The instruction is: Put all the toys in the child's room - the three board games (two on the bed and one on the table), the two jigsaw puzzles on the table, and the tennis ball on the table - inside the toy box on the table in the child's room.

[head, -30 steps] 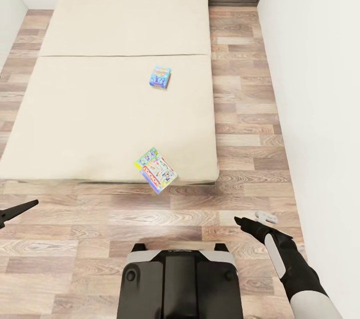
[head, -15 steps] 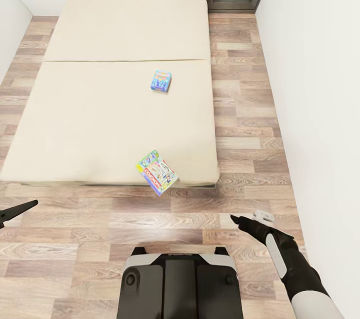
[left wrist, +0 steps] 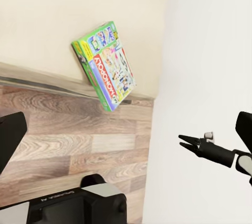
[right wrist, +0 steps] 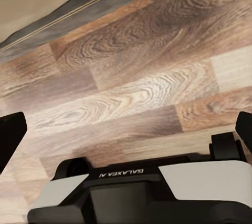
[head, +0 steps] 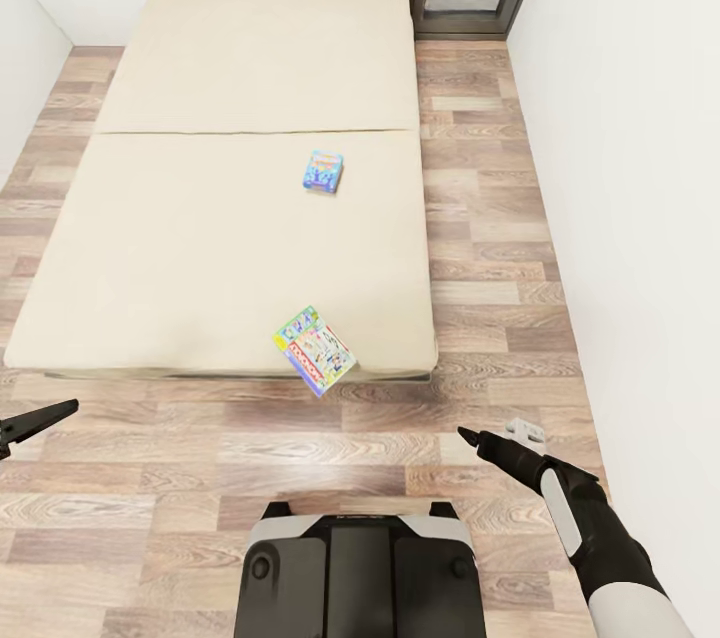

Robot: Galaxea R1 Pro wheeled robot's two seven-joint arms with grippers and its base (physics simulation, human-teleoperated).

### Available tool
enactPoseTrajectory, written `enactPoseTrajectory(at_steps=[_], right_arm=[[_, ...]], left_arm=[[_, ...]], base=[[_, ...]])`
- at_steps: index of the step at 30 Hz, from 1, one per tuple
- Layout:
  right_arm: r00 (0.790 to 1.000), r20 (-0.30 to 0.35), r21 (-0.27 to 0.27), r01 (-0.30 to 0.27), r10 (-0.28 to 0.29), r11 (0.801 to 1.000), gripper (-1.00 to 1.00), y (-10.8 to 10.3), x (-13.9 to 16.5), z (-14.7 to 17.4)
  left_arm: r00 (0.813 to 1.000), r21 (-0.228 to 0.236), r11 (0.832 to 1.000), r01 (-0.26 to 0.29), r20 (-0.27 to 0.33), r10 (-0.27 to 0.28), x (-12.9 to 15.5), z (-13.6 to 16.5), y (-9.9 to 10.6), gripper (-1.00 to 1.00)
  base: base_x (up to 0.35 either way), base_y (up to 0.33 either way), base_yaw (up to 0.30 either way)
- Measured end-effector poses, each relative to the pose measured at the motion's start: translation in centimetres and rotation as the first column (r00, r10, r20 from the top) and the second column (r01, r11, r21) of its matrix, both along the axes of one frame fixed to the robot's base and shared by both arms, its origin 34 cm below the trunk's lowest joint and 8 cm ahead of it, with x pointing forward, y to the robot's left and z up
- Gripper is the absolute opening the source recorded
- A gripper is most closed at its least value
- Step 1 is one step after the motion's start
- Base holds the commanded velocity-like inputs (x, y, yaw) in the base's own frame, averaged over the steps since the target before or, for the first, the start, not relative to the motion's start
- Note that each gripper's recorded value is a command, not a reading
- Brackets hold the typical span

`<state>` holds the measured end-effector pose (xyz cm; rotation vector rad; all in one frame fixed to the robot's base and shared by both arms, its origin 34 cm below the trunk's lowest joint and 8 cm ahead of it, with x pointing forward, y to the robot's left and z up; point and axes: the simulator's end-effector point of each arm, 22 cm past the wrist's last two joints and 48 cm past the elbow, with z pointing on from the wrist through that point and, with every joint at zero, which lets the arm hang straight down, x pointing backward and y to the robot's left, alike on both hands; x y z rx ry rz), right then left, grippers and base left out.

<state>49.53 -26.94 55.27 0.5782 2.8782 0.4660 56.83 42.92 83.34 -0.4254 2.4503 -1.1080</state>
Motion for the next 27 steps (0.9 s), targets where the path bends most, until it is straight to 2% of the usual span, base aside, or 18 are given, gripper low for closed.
enactPoseTrajectory(at_steps=[11, 27], right_arm=[[1.0, 0.011, 0.047, -0.001, 0.001, 0.999, 1.0, 0.9, 0.6, 0.9], [0.999, 0.037, 0.055, -0.005, 0.003, 0.998, 1.0, 1.2, 1.7, 2.0]], left_arm=[[1.0, -0.006, 1.0, 0.015, 0.013, -0.015, 0.2, 0.6, -0.5, 1.0], [0.999, -0.006, 1.0, 0.016, 0.04, -0.016, 0.7, 1.8, -0.6, 1.0]], base=[[-0.008, 0.0, 0.0], [-0.086, 0.01, 0.0]])
